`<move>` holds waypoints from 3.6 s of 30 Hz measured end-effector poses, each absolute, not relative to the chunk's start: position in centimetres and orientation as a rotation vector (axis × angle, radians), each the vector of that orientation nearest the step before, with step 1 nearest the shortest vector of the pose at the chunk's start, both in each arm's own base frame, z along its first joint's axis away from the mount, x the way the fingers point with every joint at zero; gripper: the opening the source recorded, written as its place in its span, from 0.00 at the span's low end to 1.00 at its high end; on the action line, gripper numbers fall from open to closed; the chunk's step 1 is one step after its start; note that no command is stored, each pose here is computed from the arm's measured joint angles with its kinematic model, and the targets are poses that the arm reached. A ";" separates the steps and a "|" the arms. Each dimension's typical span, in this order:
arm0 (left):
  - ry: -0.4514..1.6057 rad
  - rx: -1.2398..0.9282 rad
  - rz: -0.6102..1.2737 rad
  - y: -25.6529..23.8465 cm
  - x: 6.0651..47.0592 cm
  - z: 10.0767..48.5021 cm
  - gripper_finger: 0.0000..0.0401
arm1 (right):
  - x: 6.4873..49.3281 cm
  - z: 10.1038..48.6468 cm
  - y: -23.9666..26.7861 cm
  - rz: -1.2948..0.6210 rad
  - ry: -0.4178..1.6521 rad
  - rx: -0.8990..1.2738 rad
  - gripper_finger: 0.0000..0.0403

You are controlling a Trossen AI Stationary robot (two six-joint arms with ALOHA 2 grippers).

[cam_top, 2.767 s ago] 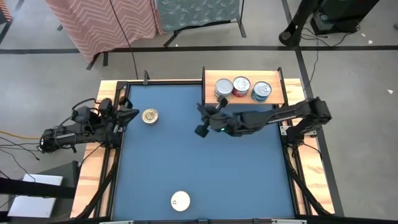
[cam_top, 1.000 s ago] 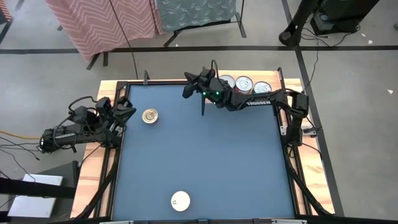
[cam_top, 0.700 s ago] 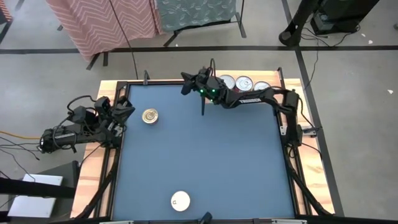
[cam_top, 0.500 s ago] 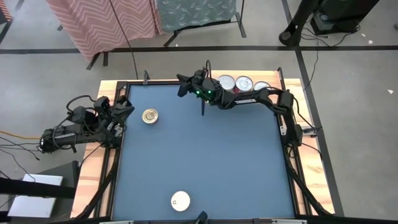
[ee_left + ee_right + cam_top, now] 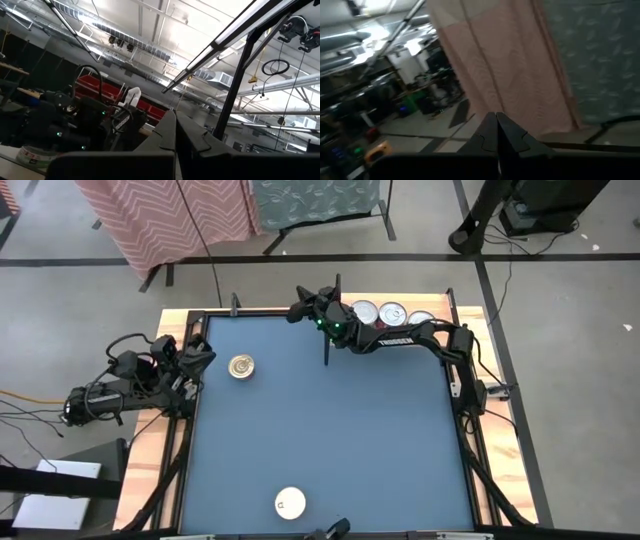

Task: Stack canned seafood by type on shelf
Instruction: Adjust the stacked tuna cans on the shelf

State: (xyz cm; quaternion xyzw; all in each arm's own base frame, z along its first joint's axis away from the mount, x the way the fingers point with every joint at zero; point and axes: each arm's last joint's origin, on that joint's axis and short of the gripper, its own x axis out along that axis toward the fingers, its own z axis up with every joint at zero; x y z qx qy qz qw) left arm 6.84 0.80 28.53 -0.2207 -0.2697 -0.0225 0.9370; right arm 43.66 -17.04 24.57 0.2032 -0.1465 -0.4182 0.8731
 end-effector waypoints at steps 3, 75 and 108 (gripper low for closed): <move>-0.549 -0.447 -0.054 0.8 6.8 28.5 0.01 | 43.6 24.5 -17.0 -0.920 -0.311 0.422 0.00; -0.545 -0.436 -0.065 0.7 6.8 28.5 0.01 | 42.8 24.2 -12.2 -1.782 -0.034 0.028 0.00; -0.583 -0.422 -0.100 0.6 6.6 28.9 0.01 | 42.8 25.8 -11.2 -1.753 0.188 -0.155 0.00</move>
